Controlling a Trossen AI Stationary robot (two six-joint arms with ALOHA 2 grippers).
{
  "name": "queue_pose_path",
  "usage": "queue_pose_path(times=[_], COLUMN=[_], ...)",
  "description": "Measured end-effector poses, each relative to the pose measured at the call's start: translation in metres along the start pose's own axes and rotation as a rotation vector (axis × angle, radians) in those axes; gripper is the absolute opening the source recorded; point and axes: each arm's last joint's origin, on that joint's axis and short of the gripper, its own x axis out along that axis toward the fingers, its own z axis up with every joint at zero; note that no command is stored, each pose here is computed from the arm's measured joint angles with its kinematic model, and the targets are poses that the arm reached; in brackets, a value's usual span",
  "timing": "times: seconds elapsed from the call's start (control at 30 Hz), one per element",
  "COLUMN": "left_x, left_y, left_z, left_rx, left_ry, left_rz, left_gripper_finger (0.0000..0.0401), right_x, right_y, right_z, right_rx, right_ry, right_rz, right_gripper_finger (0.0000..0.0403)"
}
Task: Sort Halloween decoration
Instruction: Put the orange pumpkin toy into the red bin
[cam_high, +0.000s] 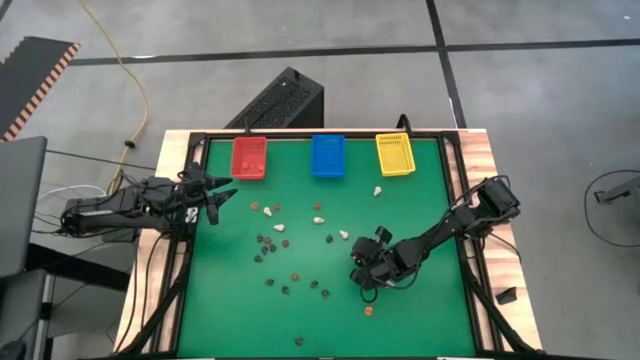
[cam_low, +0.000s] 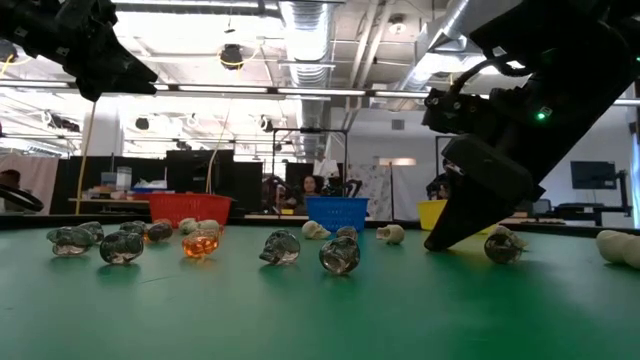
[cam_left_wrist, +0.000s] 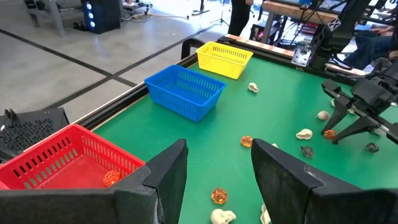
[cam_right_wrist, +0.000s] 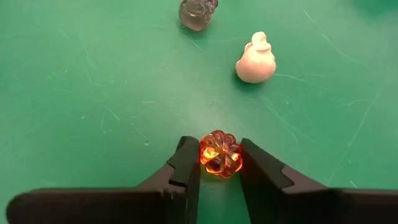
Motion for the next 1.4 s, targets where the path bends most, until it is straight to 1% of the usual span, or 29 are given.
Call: queue_pose_path(times=[0.27,0.43,0.57,0.67,0.77,0.87,0.93,1.1,1.4], left_x=[0.0,0.0,0.0,0.0,0.0,0.0,0.0,0.0,0.0], left_y=[0.0,0.0,0.0,0.0,0.0,0.0,0.0,0.0,0.0], left_z=[0.0,0.0,0.0,0.0,0.0,0.0,0.0,0.0,0.0], left_rx=[0.0,0.0,0.0,0.0,0.0,0.0,0.0,0.0,0.0], left_ry=[0.0,0.0,0.0,0.0,0.0,0.0,0.0,0.0,0.0], left_rz=[0.0,0.001,0.0,0.001,0.0,0.0,0.0,0.0,0.001], left_gripper_finger=[0.0169,0.0169,0.0169,0.0169,0.0169,0.0169,0.0169,0.0169,0.0169], right_x=[-0.001,0.0,0.005,0.009,0.013,0.018,0.022,0.033,0.048], right_y=[0.002,0.005,0.003,0.0,-0.002,-0.006,-0.012,-0.037,-0.082], right_z=[0.003,0.016,0.037,0.058,0.081,0.106,0.124,0.161,0.199], right_rx=[0.001,-0.021,-0.055,-0.1,-0.141,-0.198,-0.214,-0.196,-0.097], right_ry=[-0.008,-0.03,-0.06,-0.084,-0.14,-0.213,-0.263,-0.361,-0.502], right_rz=[0.0,-0.005,-0.021,-0.031,-0.021,0.02,0.052,0.093,0.15], right_gripper_finger=[0.0117,0.0117,0.0116,0.0115,0.0109,0.009,0.0075,0.0069,0.0074])
